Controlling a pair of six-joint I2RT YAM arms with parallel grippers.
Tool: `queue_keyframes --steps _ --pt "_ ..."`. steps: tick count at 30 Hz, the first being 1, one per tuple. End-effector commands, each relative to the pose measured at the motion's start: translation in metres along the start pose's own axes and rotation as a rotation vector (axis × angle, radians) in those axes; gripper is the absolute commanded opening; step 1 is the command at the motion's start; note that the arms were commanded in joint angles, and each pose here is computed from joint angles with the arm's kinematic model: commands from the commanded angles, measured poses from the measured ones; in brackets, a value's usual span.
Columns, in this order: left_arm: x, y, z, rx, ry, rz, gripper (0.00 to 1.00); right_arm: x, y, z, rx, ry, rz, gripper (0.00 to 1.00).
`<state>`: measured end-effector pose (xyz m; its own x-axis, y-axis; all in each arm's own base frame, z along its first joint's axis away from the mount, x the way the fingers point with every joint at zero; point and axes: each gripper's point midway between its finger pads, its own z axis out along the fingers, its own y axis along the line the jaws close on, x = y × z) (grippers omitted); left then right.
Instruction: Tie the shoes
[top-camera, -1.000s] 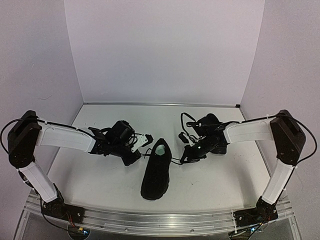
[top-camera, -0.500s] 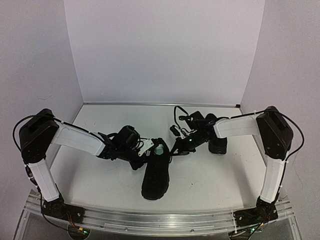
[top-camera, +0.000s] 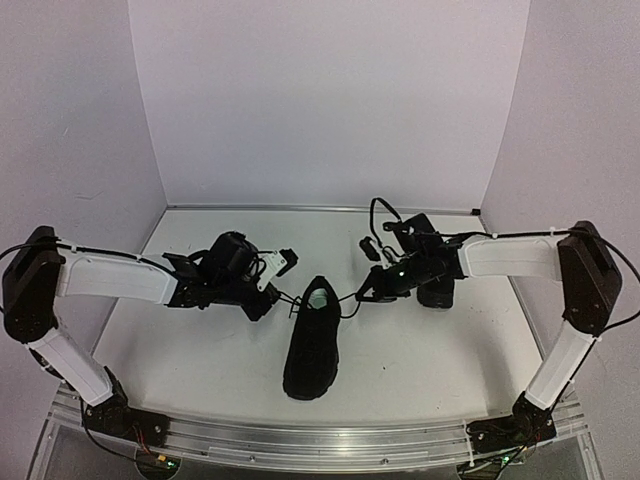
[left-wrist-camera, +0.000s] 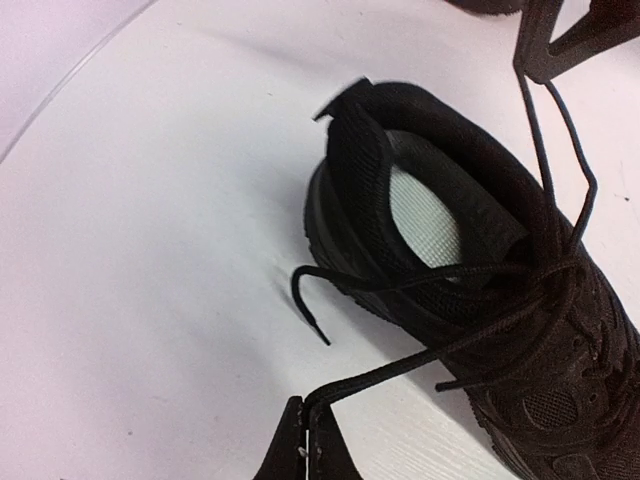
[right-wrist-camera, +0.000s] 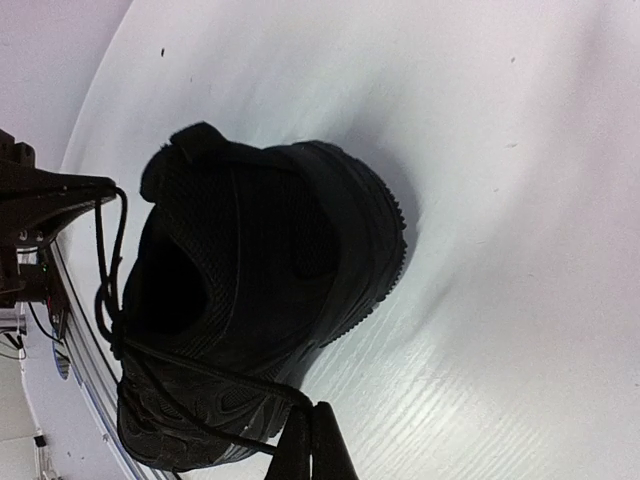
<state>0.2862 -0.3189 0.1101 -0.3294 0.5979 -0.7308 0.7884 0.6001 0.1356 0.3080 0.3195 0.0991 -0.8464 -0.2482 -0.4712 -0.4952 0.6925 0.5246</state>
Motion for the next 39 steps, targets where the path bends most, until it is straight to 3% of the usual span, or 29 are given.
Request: queue_keyframes --steps 1,14,23,25,26,27,30,33,39 --pt "0.011 0.019 -0.008 -0.078 0.046 -0.028 0.0 0.01 -0.023 -0.008 0.082 -0.005 0.034 0.0" --pt "0.03 0.044 -0.001 -0.127 0.111 -0.089 0.0 0.03 -0.054 -0.013 0.149 0.024 0.079 0.0" --pt "0.001 0.018 0.0 0.039 0.017 -0.042 0.02 0.012 -0.013 -0.006 -0.06 0.045 0.036 0.01" --pt "-0.004 0.023 -0.001 0.014 0.012 -0.033 0.13 0.008 -0.003 -0.005 -0.097 0.049 0.027 0.1" --pt "-0.004 0.024 -0.003 0.01 0.009 -0.025 0.25 0.007 0.0 -0.004 -0.114 0.051 0.027 0.23" --pt "-0.004 0.023 -0.005 0.011 0.009 -0.017 0.32 0.006 0.004 -0.004 -0.132 0.054 0.028 0.29" --pt "0.0 0.023 -0.017 0.004 -0.004 -0.003 0.44 0.003 0.01 -0.007 -0.159 0.051 0.024 0.39" --pt "0.005 0.015 -0.031 0.039 -0.042 0.028 0.48 -0.001 0.015 -0.012 -0.167 0.039 0.005 0.42" --pt "-0.001 -0.025 -0.051 0.24 -0.172 0.163 0.45 0.003 0.031 -0.025 -0.234 0.049 -0.034 0.56"
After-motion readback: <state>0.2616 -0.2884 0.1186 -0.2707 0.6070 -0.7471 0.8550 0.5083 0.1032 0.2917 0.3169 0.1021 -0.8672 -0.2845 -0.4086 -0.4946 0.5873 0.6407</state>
